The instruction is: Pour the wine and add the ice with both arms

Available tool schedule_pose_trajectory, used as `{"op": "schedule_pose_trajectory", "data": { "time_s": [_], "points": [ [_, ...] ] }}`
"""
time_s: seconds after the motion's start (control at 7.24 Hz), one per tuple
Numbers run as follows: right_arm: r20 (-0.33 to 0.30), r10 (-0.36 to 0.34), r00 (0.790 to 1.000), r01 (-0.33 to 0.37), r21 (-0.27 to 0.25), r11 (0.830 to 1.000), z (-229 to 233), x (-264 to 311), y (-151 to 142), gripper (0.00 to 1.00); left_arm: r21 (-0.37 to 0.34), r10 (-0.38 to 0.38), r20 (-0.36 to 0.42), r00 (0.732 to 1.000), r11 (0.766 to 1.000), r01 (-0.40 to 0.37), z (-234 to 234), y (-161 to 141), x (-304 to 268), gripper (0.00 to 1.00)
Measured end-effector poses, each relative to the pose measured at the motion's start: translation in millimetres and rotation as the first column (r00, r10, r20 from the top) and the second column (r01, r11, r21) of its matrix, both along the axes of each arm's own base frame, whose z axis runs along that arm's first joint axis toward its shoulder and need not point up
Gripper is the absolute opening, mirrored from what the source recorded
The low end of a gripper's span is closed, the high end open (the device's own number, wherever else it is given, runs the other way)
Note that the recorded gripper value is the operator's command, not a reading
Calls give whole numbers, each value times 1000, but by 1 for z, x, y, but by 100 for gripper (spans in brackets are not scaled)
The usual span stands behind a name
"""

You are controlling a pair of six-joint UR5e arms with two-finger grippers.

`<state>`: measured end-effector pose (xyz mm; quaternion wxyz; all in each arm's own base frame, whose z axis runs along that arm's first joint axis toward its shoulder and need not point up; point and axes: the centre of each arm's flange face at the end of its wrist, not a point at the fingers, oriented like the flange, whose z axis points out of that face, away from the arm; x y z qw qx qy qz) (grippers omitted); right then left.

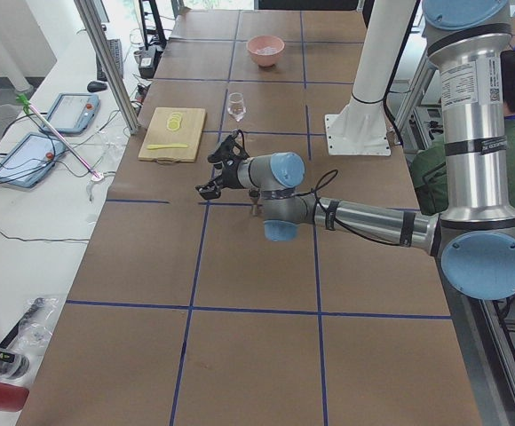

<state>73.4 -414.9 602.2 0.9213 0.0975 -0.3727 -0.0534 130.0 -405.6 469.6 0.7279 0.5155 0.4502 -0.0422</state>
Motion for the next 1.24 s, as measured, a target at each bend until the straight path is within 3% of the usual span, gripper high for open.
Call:
{"op": "schedule_pose_trajectory", "data": {
  "time_s": [0.55,0.97,1.24],
  "points": [
    [-1,0,1000,0,-1,1000,1,0,1,100,15,-211,-14,977,977,211,13,55,81,100],
    [-1,1,1000,-1,-5,1000,2,1,1,100,-1,-288,-18,958,958,288,27,105,142,100],
    [-1,2,1000,-2,-6,1000,3,1,1,100,0,-306,-16,952,952,306,35,122,172,100]
  ]
}}
